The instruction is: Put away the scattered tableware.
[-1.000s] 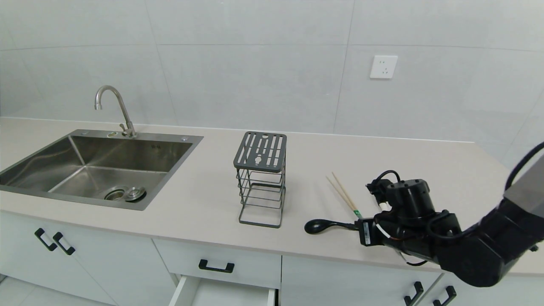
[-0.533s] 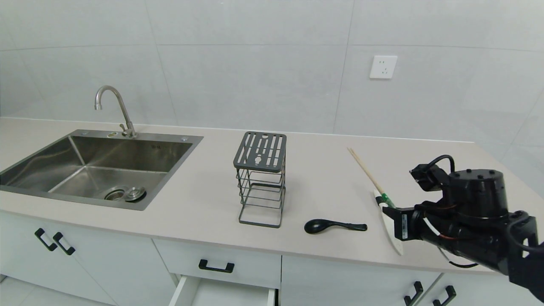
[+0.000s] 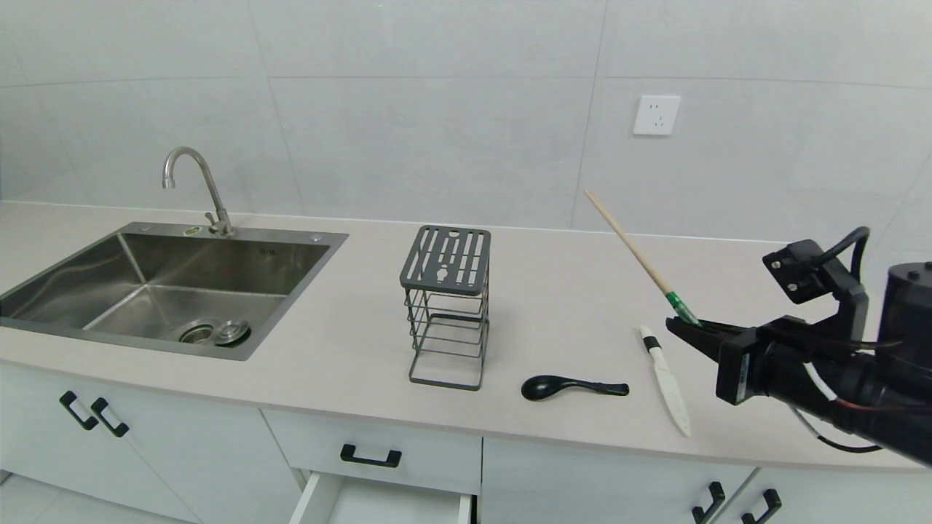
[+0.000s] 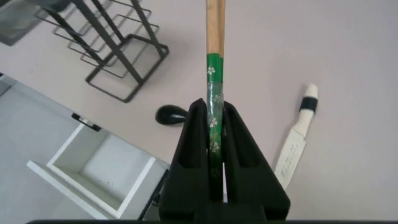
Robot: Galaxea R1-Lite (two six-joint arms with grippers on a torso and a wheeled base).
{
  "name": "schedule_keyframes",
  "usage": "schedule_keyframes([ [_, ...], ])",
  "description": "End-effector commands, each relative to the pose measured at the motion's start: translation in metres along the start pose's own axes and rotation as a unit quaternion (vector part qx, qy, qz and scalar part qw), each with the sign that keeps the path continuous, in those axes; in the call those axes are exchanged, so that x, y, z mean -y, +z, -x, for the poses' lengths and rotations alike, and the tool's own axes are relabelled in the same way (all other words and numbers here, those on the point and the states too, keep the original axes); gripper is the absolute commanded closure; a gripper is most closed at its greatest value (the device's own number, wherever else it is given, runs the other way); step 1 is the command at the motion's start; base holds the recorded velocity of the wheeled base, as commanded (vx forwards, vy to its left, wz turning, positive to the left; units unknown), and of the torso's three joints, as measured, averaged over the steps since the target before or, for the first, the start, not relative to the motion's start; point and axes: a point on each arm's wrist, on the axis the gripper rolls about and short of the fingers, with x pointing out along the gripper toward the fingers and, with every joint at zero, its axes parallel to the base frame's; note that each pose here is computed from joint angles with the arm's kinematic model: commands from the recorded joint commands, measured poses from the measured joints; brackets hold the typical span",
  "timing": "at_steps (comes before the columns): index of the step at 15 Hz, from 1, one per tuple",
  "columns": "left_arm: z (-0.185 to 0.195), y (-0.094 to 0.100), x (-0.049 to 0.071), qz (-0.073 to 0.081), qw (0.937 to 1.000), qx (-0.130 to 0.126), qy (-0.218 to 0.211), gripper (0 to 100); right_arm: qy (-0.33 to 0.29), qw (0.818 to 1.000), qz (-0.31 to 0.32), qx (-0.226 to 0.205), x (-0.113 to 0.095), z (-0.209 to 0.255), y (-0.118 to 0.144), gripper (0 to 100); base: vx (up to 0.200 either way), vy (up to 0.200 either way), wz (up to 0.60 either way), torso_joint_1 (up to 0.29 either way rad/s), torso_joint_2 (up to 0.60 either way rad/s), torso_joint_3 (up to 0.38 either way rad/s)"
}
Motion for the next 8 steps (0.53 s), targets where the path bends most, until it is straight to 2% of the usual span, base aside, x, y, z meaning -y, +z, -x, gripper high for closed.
schedule_keyframes([
  [1, 0.0, 0.0, 0.0, 0.0, 1.0, 0.0, 0.0, 0, 0.051, 0.997, 0.035, 0.048, -0.008, 0.022, 0.014, 100, 0.0, 0.0, 0.0, 0.0, 0.0, 0.0],
  [3, 0.0, 0.0, 0.0, 0.0, 1.0, 0.0, 0.0, 0, 0.124, 0.984, 0.106, 0.076, -0.02, 0.037, 0.023, 100, 0.0, 0.0, 0.0, 0.0, 0.0, 0.0],
  [5, 0.0, 0.0, 0.0, 0.0, 1.0, 0.0, 0.0, 0, 0.175, 0.971, 0.159, 0.048, -0.033, 0.04, 0.015, 100, 0.0, 0.0, 0.0, 0.0, 0.0, 0.0],
  [8, 0.0, 0.0, 0.0, 0.0, 1.0, 0.0, 0.0, 0, 0.247, 0.952, 0.183, -0.006, -0.062, 0.045, -0.001, 100, 0.0, 0.0, 0.0, 0.0, 0.0, 0.0],
])
